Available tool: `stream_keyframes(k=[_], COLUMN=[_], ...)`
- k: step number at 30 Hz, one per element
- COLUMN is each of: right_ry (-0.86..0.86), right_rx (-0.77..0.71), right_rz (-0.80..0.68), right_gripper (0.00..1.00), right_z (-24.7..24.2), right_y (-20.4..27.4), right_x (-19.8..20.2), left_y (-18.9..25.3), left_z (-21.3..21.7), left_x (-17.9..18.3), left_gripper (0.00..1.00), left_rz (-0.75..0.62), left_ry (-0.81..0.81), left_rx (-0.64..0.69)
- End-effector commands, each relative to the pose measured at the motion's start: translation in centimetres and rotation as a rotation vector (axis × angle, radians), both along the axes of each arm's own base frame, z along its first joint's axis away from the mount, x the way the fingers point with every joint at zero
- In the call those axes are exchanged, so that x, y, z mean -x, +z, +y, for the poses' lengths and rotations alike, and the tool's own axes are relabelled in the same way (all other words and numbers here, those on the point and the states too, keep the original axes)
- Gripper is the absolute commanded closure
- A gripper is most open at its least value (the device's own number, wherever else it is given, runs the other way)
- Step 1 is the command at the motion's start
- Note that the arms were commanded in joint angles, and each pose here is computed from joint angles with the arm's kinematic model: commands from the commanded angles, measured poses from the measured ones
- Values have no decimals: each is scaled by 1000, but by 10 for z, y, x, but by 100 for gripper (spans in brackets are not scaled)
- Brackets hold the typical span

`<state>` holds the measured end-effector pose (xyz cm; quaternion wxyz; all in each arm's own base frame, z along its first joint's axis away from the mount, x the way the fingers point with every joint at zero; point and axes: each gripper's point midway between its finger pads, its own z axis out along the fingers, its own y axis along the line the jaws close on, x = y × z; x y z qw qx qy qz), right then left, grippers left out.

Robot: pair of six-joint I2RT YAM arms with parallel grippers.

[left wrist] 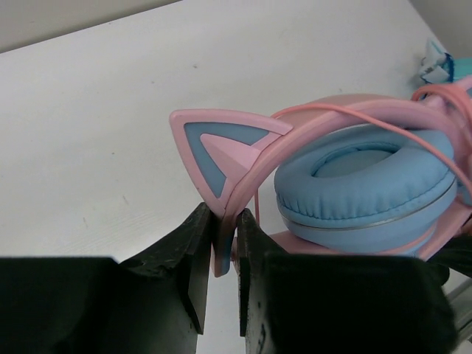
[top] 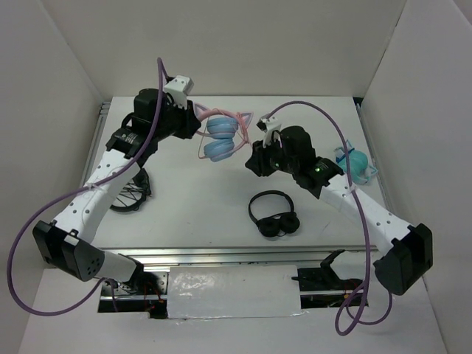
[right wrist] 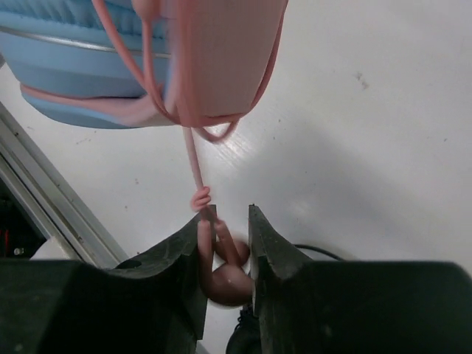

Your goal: Wrap the headphones

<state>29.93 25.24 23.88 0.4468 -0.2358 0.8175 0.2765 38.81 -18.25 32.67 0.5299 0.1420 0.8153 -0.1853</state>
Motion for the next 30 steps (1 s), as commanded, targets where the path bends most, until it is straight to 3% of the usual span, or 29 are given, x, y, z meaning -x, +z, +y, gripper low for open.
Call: stream_keyframes(k=[1,2,5,7,9,13,19,30], right_ry=[44,57,110,142,150,123,28,18], right_rx=[-59,-76,-99,-107,-128,-137,-154,-279], right_rz=[-130,-155,-211,-232,-265,-291,-354,-303], right_gripper=[67,56,50,40,39,29,5,0], right_z=[2,2,3,4,0,-12,-38,-31], right_y=[20,28,39,40,49,53,91,137], right_x=[-4,0,11,19,26,37,48,25], left_y=[73,77,78,79,80,80,80,61], left_z=[-18,-21,-20,-18,-21,-19,-15,-20], left_x=[6,9,8,6,7,6,7,11], left_gripper=[100,100,100,100,100,100,100,100], left_rz=[-201,-209,-205,-211,-212,-214,-216,-192], left_ry=[-100,-129,-122,-118,-137,-137,-126,-158], left_rx=[186,203,216,222,229,216,196,134])
